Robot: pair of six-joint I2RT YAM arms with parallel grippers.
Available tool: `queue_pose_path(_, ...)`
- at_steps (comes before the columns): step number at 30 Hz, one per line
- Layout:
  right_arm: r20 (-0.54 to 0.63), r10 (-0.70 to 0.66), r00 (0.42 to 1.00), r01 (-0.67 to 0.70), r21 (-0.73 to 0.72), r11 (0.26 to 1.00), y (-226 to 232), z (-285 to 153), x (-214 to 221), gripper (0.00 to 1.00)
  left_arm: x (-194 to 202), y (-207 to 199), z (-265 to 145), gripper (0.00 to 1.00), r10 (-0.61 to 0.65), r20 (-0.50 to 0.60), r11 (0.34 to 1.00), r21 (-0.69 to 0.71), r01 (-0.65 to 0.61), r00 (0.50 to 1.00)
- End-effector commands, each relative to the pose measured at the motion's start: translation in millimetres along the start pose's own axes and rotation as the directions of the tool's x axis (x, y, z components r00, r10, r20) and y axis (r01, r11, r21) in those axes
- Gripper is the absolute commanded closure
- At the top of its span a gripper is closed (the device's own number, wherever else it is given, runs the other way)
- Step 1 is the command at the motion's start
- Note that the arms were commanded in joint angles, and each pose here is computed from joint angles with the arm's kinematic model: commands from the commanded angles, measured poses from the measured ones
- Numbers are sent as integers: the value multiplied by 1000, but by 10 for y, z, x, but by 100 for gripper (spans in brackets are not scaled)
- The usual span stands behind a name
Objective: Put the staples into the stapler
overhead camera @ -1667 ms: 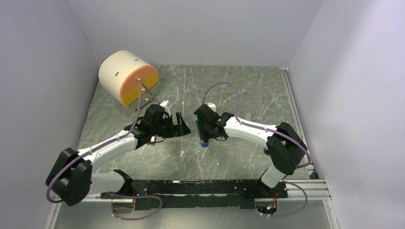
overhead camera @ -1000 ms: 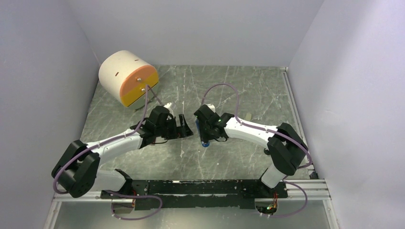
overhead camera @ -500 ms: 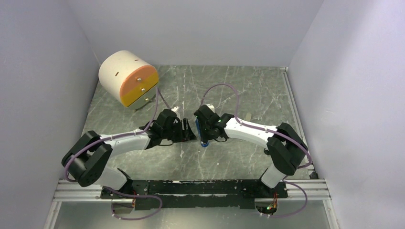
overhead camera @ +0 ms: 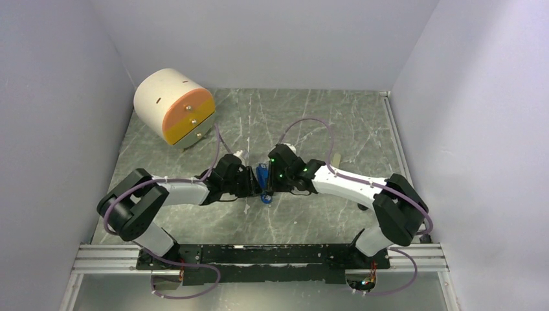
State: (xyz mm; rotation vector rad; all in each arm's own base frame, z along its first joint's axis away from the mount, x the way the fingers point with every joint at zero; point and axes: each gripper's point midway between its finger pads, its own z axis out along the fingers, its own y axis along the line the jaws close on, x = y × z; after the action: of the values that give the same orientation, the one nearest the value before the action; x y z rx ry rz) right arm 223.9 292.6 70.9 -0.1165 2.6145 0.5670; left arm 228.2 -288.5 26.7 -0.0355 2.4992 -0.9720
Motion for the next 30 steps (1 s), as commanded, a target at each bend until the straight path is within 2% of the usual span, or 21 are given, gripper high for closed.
queue_pose_path(1, 60, 94, 994, -87, -116, 989, 252, -98, -175, 88, 25, 6, 59, 69, -3, 23, 999, 32, 3, 1000)
queue_pose_path(6, 35, 111, 993, -105, -144, 984, 253, -66, -139, 88, 107, -115, 92, 78, -7, -14, 993, 117, 8, 1000)
queue_pose_path(10, 46, 110, 993, -103, -133, 986, 214, -47, -197, 89, 187, -25, 118, 93, -15, -33, 995, 96, 19, 999)
queue_pose_path(11, 58, 105, 993, -98, -118, 988, 183, -56, -236, 89, 206, 32, 129, 95, -18, -41, 997, 70, 20, 999)
queue_pose_path(20, 240, 4, 971, -17, 52, 999, -85, -285, -939, 88, 340, 449, 160, 95, 22, -80, 993, -112, -31, 997)
queue_pose_path(26, 335, -34, 942, 2, 94, 996, -161, -315, -1456, 85, 430, 564, 161, 95, 34, -111, 987, -151, -51, 993)
queue_pose_path(30, 391, -67, 918, 39, 78, 996, -57, -243, -1775, 84, 489, 602, 172, 95, 33, -128, 986, -156, -53, 991)
